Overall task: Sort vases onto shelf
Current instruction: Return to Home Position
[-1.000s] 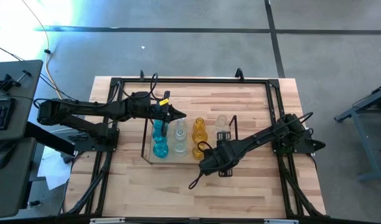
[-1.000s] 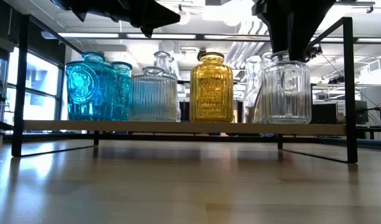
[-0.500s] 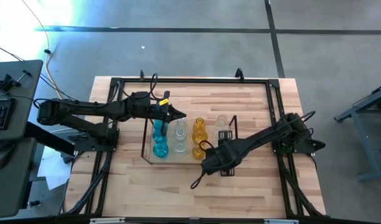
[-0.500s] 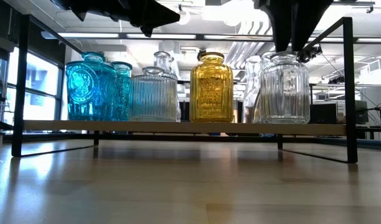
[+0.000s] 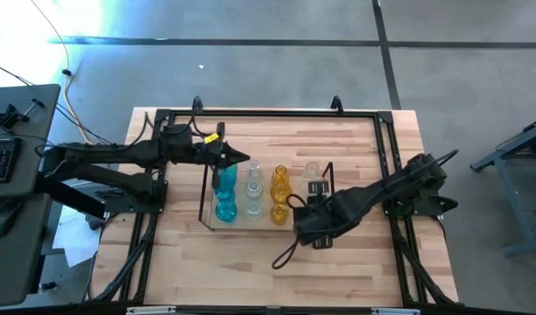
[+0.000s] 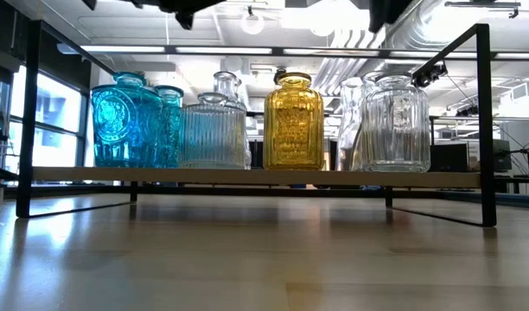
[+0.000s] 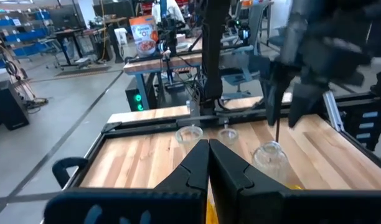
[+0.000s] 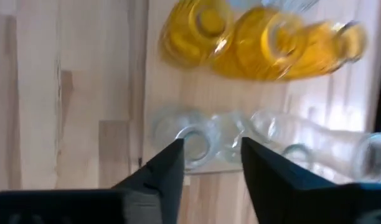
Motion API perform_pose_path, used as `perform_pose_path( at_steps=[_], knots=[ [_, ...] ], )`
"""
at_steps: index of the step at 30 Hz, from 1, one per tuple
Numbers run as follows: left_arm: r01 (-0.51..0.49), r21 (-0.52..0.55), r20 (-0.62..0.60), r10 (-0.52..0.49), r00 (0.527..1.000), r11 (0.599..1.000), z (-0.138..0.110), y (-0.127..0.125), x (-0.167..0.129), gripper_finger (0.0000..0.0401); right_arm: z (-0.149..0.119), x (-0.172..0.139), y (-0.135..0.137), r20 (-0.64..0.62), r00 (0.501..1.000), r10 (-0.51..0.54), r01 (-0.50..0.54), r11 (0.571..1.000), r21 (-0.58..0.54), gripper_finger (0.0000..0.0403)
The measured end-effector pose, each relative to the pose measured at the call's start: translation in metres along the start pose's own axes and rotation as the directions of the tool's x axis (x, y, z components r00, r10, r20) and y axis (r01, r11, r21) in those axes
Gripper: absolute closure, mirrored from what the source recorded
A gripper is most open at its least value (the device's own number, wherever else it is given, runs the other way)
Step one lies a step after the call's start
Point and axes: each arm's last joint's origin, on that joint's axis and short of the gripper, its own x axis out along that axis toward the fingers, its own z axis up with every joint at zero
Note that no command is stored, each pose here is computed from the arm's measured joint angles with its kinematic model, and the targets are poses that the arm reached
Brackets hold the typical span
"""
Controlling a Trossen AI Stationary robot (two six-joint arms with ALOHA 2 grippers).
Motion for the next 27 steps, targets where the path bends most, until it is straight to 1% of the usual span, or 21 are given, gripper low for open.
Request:
perform_pose_path(
  at_steps=[4, 8, 10, 14, 18, 27],
  knots=[
    [0.002, 0.013, -0.01, -0.002, 1.0, 1.0, 0.005, -0.001, -0.015, 0.0401, -0.001, -0.015, -0.008, 0.099, 0.995, -0.032, 0.035, 0.999, -0.028, 0.0319],
    [0.001, 0.024, -0.002, -0.001, 1.0, 1.0, 0.009, -0.002, -0.027, 0.0401, -0.003, -0.032, -0.017, 0.204, 0.977, -0.065, 0.075, 0.996, -0.043, 0.0376],
    [0.001, 0.024, -0.003, -0.001, 1.0, 1.0, 0.01, -0.003, -0.031, 0.0401, -0.005, -0.041, -0.021, 0.256, 0.964, -0.066, 0.08, 0.996, -0.043, 0.0395],
    [0.004, 0.038, -0.02, -0.004, 1.0, 0.999, 0.01, -0.003, -0.036, 0.0401, -0.007, -0.053, -0.028, 0.328, 0.939, -0.098, 0.121, 0.991, -0.05, 0.0391],
    [0.007, 0.037, -0.031, -0.006, 0.999, 0.999, 0.009, -0.004, -0.037, 0.0401, -0.005, -0.061, -0.034, 0.391, 0.915, -0.095, 0.127, 0.99, -0.057, 0.0397],
    [0.008, 0.045, -0.035, -0.006, 0.999, 0.999, 0.009, -0.004, -0.037, 0.0401, 0.01, -0.058, -0.05, 0.457, 0.89, -0.009, 0.064, 0.992, -0.106, 0.0402]
  ],
)
